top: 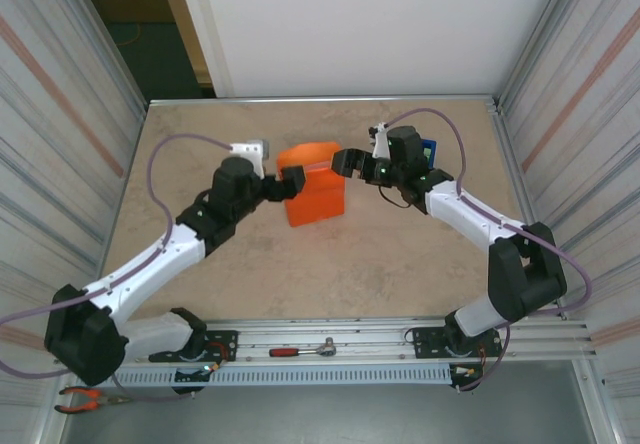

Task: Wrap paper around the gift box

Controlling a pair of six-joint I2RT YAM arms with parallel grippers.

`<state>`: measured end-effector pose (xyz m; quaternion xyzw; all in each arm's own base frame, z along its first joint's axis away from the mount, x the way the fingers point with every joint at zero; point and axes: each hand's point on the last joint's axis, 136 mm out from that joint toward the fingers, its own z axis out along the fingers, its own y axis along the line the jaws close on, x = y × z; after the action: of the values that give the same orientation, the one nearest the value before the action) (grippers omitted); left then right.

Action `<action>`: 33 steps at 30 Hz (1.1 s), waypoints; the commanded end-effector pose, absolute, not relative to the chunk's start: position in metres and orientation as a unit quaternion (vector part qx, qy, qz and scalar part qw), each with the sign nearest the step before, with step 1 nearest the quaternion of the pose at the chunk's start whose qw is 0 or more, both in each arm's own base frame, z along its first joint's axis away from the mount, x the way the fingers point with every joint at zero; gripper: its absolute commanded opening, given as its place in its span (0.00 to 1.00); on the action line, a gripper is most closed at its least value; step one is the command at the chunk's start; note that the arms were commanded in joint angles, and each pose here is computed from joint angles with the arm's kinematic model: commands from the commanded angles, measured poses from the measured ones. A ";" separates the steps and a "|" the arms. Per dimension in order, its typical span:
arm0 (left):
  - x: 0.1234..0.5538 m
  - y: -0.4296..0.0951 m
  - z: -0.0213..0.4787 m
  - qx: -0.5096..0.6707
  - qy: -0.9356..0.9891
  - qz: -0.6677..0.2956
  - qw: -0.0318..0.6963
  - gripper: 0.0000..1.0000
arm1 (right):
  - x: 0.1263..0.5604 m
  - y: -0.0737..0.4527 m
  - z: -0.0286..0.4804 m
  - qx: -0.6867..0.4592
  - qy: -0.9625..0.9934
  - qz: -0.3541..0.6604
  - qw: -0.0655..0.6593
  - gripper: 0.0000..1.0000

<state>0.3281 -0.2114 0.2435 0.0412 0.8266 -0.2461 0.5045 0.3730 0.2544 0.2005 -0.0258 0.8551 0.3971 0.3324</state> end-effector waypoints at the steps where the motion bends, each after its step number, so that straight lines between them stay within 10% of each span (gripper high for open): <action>1: 0.319 -0.204 0.258 0.038 0.801 -0.229 0.551 0.99 | 0.357 0.253 0.204 -0.055 0.852 0.391 0.344 0.94; 33: 0.340 -0.238 0.219 0.079 0.799 -0.195 0.563 0.99 | 0.345 0.238 0.213 -0.023 0.839 0.408 0.361 0.94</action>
<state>0.3204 -0.2347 0.1834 0.0843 0.8298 -0.1981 0.5149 0.3454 0.2333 0.2174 -0.0251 0.8384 0.4029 0.3663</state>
